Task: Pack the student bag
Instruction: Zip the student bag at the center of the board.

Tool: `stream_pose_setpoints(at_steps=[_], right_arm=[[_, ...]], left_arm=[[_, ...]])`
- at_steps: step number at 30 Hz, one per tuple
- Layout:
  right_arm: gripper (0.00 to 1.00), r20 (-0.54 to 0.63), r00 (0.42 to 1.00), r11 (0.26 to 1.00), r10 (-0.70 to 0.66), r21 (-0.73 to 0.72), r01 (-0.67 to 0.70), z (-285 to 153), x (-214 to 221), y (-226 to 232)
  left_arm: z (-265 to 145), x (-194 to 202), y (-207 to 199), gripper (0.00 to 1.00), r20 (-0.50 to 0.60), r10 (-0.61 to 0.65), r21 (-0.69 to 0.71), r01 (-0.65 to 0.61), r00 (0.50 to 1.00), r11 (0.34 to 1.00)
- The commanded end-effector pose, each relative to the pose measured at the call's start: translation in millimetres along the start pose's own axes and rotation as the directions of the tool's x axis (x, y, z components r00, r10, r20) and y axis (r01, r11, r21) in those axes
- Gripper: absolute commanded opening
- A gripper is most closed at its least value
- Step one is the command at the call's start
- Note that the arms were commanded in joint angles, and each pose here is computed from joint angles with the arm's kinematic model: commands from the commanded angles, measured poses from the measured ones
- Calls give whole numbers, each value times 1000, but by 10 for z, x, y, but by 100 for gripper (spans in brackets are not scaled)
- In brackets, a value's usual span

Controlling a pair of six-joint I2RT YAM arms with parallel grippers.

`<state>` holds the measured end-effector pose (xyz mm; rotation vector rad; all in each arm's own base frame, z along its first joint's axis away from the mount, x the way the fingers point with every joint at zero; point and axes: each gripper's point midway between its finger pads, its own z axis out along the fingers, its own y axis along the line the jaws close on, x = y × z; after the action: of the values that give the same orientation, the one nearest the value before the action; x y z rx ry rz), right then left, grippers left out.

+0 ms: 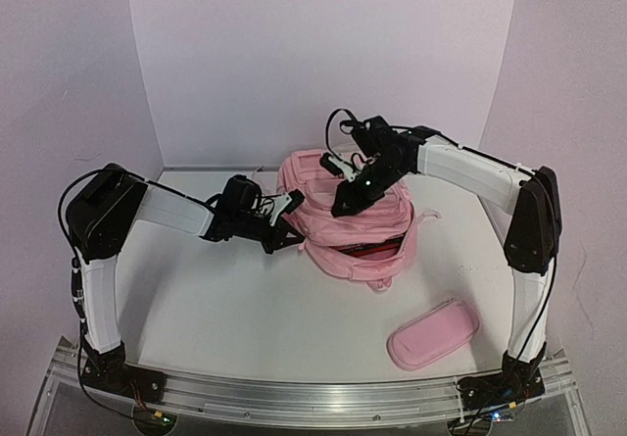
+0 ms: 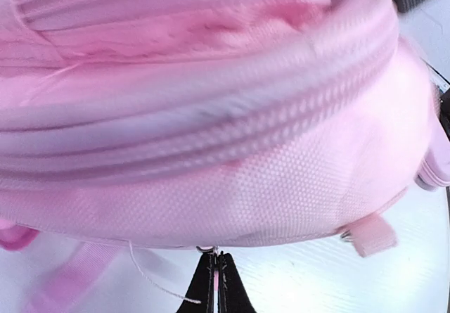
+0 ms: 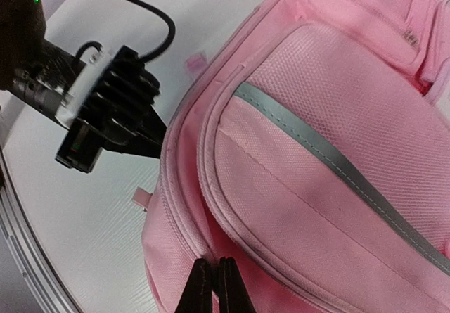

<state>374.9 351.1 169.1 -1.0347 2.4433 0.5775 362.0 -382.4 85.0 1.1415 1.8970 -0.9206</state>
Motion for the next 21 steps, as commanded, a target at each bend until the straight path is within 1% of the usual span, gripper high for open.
stream_pose_setpoints(at_steps=[1, 3, 5, 6, 8, 9, 12, 14, 18, 21], right_arm=[[44, 63, 998, 1000, -17, -19, 19, -231, -28, -183], [65, 51, 999, 1000, -19, -12, 19, -286, 24, -294], [82, 42, 999, 1000, 26, 0, -26, -352, 82, -499], [87, 36, 998, 998, 60, 0, -60, -392, 120, -616], [96, 28, 991, 991, 134, 6, -134, -479, 210, -861], [98, 19, 986, 986, 165, 10, -165, -513, 273, -960], [98, -18, 967, 967, 253, 41, -252, -586, 533, -1255], [98, -62, 953, 955, 296, 43, -294, -548, 728, -1329], [98, -151, 931, 941, 334, -13, -339, -301, 1042, -1268], [95, -185, 913, 914, 365, -116, -389, -147, 1084, -1139]], left_arm=[[-132, -194, 49, 0, 42, -80, -29, 81, 996, 996], [-152, -169, 105, 0, 40, -102, -33, 103, 994, 994], [-140, -141, 112, 0, 20, -88, -29, 89, 996, 996], [-132, -115, 103, 0, 5, -77, -24, 78, 997, 997], [-128, -104, 84, 0, -5, -63, -15, 63, 998, 998], [-129, -96, 75, 0, -7, -59, -11, 59, 998, 998], [-130, -91, 57, 0, -23, -44, -7, 44, 999, 999], [-119, -97, -3, 0, -37, -14, 5, 14, 999, 1000], [-96, -165, -189, 0, -31, 33, 47, -31, 999, 998], [-45, -199, -355, 0, -35, 53, 80, -50, 998, 995]])
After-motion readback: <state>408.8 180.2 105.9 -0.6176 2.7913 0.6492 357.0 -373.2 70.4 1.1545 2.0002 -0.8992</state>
